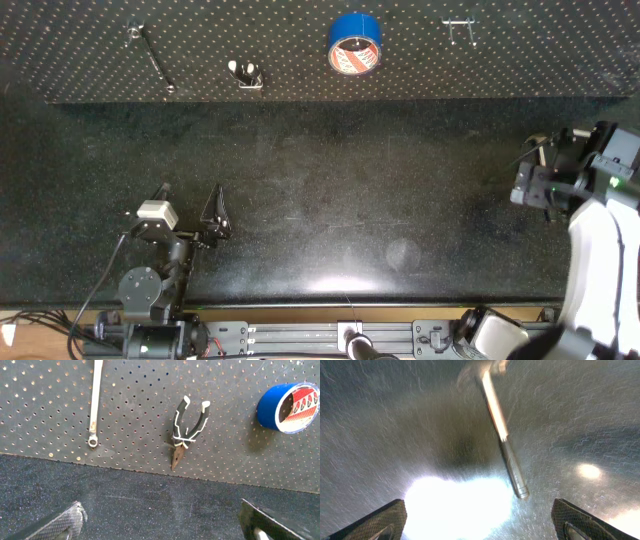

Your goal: Place Tools Onto Pegboard

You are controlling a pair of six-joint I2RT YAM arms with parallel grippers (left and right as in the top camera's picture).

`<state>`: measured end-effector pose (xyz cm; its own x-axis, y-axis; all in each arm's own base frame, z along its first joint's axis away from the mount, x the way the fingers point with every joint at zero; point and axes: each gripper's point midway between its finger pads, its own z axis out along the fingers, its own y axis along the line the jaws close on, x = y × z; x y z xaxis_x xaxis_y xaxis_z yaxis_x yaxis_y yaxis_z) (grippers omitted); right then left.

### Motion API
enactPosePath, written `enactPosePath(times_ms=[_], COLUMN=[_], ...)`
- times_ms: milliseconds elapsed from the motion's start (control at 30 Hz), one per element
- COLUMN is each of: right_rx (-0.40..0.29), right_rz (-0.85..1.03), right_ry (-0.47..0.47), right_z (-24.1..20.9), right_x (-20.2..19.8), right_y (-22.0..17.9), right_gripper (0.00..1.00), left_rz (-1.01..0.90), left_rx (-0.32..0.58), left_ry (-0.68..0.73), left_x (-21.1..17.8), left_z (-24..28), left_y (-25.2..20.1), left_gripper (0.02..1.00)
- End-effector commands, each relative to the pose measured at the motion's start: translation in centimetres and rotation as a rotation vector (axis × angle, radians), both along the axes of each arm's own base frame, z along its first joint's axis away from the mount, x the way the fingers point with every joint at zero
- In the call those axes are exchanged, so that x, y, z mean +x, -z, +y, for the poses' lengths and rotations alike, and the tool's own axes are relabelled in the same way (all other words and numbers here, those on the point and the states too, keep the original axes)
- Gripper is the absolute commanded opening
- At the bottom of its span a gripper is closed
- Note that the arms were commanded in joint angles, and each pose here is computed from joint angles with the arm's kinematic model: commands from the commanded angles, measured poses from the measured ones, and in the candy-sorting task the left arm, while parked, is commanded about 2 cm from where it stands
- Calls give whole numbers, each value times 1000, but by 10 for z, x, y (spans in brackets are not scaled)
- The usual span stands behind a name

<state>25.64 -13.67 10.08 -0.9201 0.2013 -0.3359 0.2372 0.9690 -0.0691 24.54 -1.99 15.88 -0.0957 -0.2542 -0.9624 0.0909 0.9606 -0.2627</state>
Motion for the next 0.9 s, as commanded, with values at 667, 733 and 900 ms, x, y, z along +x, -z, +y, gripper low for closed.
enactPosePath(times_ms=[667,733,900], right_rx=[172,172,106], right_rz=[233,228,-218], right_ry=[-416,-418,-402], right_z=[-23,-22,60], right_x=[-5,-4,35], right_y=[97,97,-32], right_gripper=[77,75,75], left_rz=[-1,-1,-1], left_rx=[4,4,4], left_ry=[6,6,6], left_x=[0,0,0], left_z=[-1,-1,-1], left_y=[1,1,1], left_gripper=[993,993,993])
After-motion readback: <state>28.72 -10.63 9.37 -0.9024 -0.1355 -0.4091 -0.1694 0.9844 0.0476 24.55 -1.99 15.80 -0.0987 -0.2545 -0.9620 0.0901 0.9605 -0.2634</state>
